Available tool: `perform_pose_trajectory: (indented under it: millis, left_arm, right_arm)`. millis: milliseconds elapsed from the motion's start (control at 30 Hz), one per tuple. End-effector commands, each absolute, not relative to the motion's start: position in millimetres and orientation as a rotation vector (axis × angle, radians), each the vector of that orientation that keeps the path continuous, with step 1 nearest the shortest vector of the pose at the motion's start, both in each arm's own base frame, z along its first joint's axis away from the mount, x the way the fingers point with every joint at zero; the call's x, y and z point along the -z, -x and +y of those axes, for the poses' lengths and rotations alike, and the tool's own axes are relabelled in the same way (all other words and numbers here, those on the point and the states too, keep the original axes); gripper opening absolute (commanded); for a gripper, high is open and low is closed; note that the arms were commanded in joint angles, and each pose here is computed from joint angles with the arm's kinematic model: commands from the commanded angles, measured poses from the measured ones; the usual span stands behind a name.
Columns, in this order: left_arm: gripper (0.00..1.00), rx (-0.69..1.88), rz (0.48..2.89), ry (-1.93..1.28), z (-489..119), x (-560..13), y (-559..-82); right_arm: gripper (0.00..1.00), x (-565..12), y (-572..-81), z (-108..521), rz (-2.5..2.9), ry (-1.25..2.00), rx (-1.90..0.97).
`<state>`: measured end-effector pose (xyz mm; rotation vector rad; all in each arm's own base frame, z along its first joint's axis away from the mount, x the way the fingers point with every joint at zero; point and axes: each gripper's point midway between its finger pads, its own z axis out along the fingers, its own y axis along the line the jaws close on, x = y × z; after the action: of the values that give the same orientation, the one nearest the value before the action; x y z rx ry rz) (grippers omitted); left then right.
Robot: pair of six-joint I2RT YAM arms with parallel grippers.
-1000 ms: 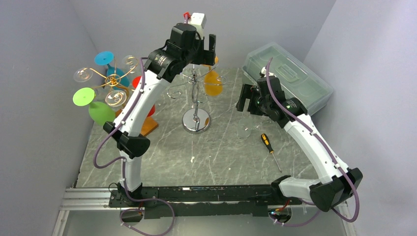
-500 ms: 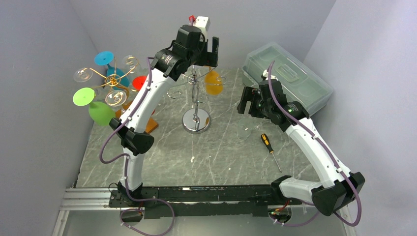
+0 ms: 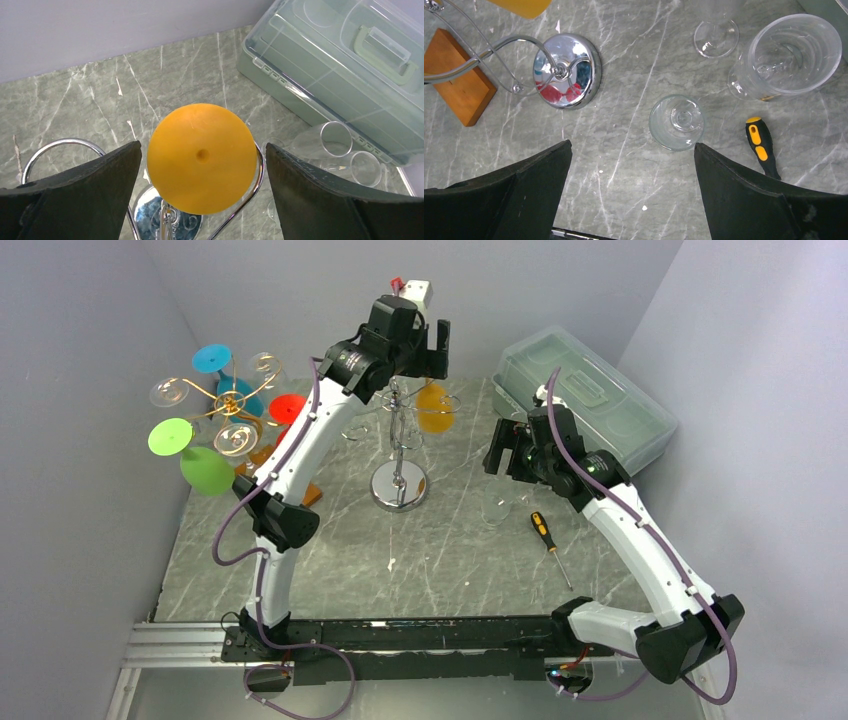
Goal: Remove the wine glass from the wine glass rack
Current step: Pick up the wine glass from the wine rack.
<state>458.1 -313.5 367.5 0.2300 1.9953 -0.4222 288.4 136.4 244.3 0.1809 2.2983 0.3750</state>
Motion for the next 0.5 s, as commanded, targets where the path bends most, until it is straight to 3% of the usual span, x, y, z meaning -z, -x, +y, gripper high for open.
perform_pose_trajectory:
  millis: [0, 467]
  left_arm:
    - [0.99, 0.486, 1.942, -0.211, -318.6, -389.3, -455.9]
    - [0.97, 0.526, 1.968, -0.167, -315.2, -384.6, -457.7]
  right_arm:
    - [0.95, -257.5, -292.7, 134.2, 2.233, -0.199, -0.392]
    - [0.95, -251.9, -292.4, 135.3, 2.242, -0.198, -0.394]
